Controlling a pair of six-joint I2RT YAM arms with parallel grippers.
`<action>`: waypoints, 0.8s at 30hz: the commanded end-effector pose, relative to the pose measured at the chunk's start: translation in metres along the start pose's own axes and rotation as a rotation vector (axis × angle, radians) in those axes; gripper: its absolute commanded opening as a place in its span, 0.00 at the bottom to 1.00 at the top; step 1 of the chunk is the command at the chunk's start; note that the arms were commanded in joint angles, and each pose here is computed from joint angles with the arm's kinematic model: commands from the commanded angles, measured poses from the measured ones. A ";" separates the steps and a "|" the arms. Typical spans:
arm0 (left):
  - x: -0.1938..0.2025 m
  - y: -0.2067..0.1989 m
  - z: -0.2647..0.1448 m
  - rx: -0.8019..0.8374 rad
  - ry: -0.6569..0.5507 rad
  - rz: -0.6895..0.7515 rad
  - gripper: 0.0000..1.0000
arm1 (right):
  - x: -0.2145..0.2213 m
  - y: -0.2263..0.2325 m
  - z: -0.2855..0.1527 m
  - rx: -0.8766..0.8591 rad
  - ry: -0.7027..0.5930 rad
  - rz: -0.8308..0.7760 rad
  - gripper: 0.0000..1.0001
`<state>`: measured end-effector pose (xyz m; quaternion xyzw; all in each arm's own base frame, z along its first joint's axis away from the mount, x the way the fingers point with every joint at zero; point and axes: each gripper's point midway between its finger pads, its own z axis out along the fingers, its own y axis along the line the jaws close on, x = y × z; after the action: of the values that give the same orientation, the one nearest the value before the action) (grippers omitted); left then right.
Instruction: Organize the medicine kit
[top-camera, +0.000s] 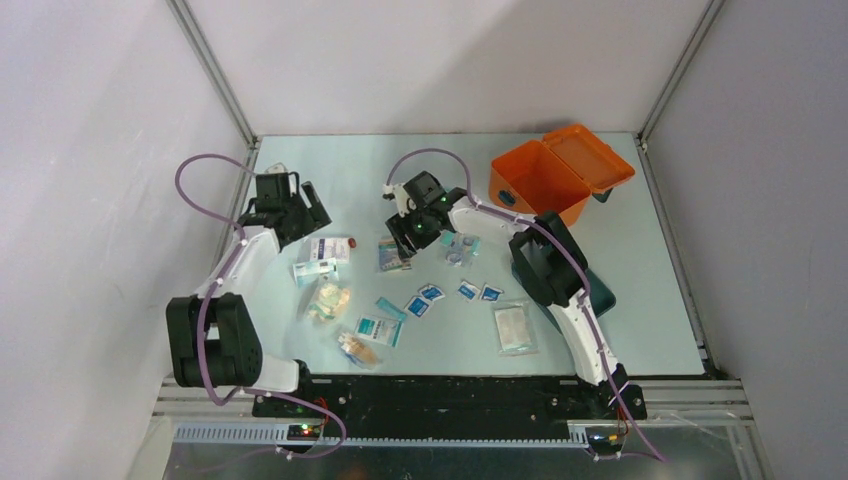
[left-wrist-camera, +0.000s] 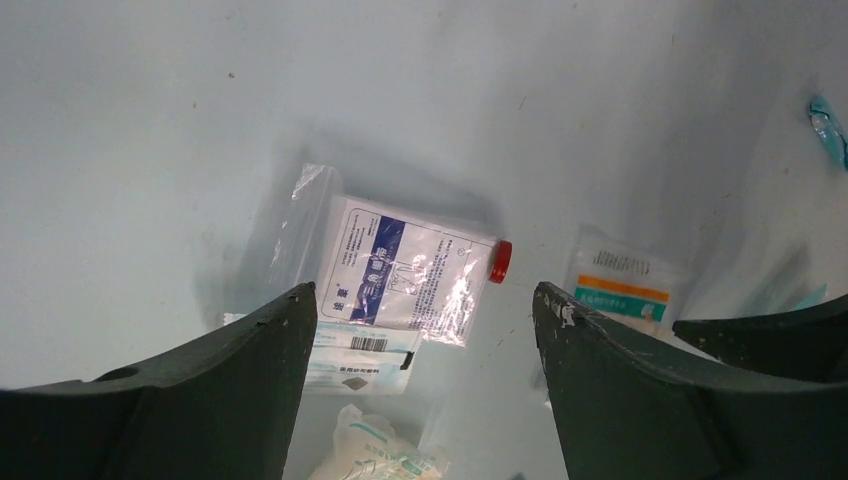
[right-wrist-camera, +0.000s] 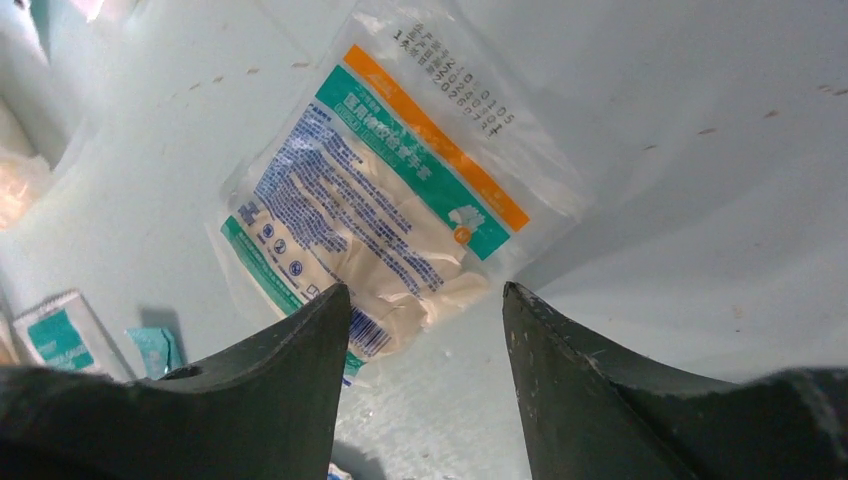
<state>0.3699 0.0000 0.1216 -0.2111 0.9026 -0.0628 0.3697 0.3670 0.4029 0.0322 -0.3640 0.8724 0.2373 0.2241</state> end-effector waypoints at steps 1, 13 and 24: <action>-0.019 -0.016 -0.005 0.036 -0.056 0.003 0.85 | 0.007 0.017 -0.023 -0.061 0.040 -0.018 0.63; -0.004 -0.023 -0.012 0.047 -0.055 0.030 0.85 | 0.020 0.053 -0.035 -0.153 0.072 -0.079 0.71; -0.011 -0.022 -0.022 0.049 -0.097 0.049 0.86 | 0.018 0.027 -0.010 -0.022 0.055 -0.048 0.45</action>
<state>0.3669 -0.0202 0.1337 -0.1855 0.9007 -0.0713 0.3863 0.3170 0.3975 0.0325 -0.3998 0.8666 0.2468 0.1678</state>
